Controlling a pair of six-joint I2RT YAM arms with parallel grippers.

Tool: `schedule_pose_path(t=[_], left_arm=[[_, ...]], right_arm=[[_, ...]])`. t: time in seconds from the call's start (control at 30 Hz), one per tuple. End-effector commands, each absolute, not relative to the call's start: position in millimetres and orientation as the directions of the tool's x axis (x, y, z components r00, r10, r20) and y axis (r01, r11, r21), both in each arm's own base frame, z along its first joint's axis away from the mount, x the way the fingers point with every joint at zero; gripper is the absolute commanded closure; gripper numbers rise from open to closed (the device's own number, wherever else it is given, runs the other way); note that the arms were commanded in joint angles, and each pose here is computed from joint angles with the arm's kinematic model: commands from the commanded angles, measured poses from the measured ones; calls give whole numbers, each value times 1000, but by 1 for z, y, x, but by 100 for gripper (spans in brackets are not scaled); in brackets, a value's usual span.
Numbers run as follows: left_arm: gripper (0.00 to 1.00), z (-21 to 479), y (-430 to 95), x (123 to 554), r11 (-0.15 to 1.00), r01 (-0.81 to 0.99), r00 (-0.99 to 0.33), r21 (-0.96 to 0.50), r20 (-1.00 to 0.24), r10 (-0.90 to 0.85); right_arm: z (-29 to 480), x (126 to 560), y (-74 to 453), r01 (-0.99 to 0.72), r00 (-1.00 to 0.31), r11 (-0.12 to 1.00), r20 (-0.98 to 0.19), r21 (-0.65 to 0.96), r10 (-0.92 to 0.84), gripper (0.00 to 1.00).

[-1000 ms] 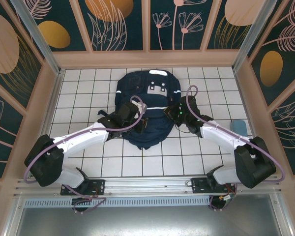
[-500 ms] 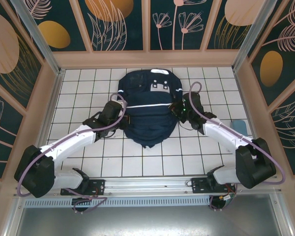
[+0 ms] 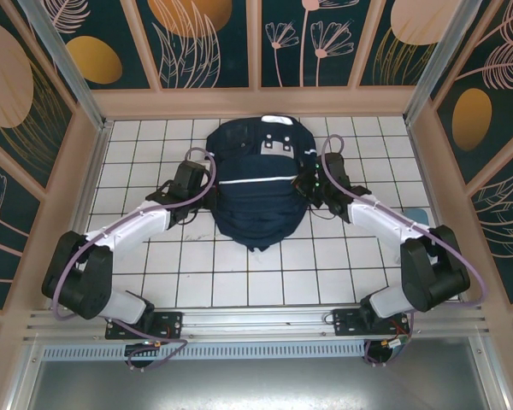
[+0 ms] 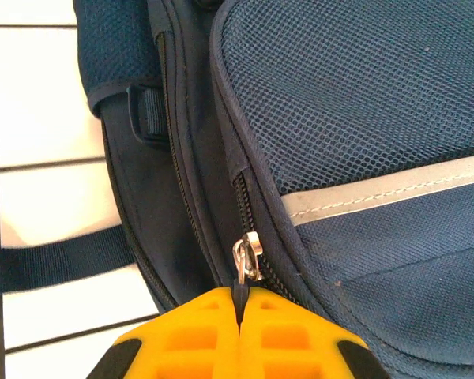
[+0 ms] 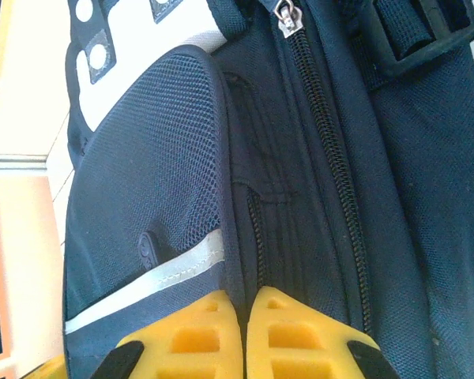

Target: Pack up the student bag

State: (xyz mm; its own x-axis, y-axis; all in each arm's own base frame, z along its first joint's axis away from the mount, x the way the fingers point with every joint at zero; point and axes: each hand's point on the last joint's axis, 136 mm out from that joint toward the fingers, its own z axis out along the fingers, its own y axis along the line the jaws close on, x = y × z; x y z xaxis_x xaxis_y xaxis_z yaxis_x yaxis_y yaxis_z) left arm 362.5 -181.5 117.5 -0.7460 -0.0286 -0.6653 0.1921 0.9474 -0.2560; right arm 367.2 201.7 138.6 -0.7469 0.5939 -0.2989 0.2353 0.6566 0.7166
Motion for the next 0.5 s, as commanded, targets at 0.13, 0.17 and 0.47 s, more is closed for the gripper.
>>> schedule_pose_path(t=[0.13,0.17,0.47], left_arm=[[100,154,-188,411,945,238,-606,-226,-794,-38],[100,148,-190,412,944,241,-623,-226,-782,-28],[54,148,-176,391,954,178,-671,-243,-739,-63]], right_arm=[[144,388,194,191,-739,704,-371,684,562,100],[147,388,194,183,-740,706,-377,684,557,98],[183,370,168,111,-719,809,-516,577,466,45]])
